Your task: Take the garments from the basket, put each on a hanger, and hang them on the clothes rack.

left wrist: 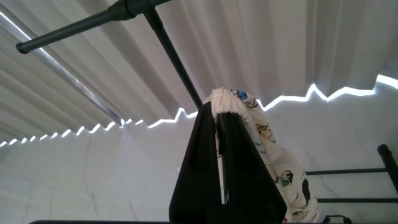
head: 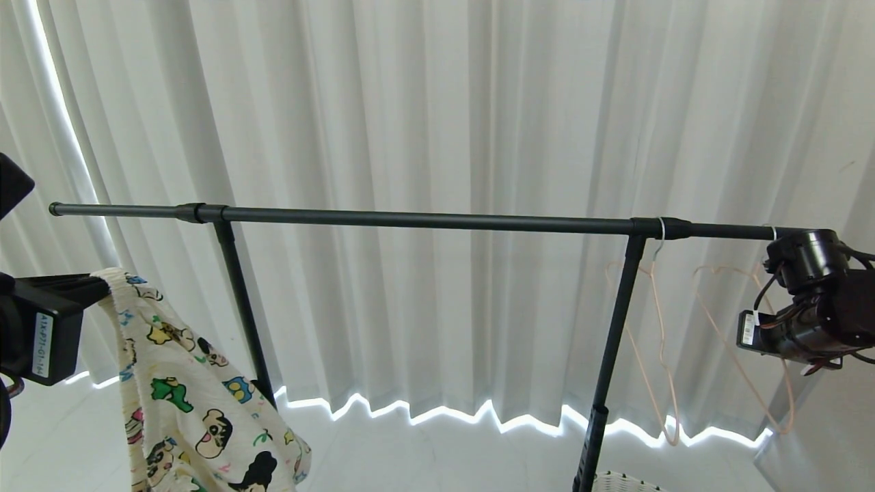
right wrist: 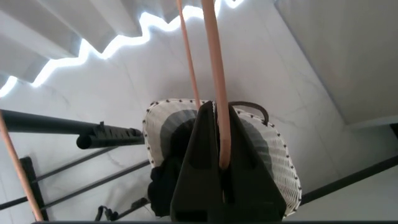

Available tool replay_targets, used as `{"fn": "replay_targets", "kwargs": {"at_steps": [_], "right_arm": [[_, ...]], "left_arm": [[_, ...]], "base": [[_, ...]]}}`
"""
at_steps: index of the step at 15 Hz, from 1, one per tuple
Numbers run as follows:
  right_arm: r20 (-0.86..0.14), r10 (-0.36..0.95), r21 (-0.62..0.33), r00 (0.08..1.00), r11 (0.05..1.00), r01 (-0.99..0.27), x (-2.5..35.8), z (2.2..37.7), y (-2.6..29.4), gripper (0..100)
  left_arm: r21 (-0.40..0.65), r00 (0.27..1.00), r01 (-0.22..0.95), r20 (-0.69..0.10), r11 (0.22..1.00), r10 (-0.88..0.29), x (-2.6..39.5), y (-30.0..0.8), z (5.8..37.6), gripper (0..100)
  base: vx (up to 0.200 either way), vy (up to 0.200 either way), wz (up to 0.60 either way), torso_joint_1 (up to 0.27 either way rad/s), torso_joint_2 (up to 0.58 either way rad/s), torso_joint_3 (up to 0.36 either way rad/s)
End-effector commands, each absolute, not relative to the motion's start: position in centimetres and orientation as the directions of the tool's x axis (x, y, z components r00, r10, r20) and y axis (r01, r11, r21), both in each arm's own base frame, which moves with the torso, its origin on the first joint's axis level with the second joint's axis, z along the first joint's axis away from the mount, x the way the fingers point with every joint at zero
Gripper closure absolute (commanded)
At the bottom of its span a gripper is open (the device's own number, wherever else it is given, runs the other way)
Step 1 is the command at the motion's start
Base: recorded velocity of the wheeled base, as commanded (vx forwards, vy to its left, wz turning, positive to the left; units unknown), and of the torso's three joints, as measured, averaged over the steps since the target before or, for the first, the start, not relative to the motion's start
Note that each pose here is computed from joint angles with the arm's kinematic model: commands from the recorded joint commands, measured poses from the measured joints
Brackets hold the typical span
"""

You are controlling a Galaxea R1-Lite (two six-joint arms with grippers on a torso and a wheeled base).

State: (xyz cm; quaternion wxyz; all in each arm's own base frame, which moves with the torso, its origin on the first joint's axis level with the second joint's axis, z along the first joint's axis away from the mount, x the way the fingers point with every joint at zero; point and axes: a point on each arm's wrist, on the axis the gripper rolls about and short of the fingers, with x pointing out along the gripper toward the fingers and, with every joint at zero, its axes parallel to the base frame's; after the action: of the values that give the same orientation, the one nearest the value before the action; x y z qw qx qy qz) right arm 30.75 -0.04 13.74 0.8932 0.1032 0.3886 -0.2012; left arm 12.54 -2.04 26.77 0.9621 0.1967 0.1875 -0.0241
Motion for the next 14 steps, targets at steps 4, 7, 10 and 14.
{"fn": "replay_targets", "kwargs": {"at_steps": [4, 7, 10, 14], "right_arm": [[-0.695, -0.262, 0.061, 0.67, 0.906, 0.418, 30.1, 15.2, 0.7, 100], [-0.639, -0.231, 0.092, 0.734, 0.924, 0.371, 29.3, 16.1, 2.0, 100], [-0.592, -0.22, 0.119, 0.775, 0.928, 0.354, 28.9, 16.4, 2.3, 100], [-0.566, -0.21, 0.101, 0.797, 0.942, 0.32, 27.1, 17.3, 2.4, 100]], "left_arm": [[0.369, 0.93, 0.119, -0.366, 0.922, 0.026, 12.4, -2.0, 26.8, 100], [0.367, 0.935, 0.114, -0.355, 0.923, 0.025, 12.0, -2.0, 27.0, 100], [0.367, 0.938, 0.115, -0.345, 0.923, 0.02, 11.8, -1.9, 27.1, 100], [0.367, 0.938, 0.114, -0.346, 0.923, 0.022, 11.7, -1.9, 27.0, 100]], "base": [[0.0, 0.0, 0.0, 0.0, 0.0, 0.0], [0.0, 0.0, 0.0, 0.0, 0.0, 0.0], [0.0, 0.0, 0.0, 0.0, 0.0, 0.0], [0.0, 0.0, 0.0, 0.0, 0.0, 0.0]]}}
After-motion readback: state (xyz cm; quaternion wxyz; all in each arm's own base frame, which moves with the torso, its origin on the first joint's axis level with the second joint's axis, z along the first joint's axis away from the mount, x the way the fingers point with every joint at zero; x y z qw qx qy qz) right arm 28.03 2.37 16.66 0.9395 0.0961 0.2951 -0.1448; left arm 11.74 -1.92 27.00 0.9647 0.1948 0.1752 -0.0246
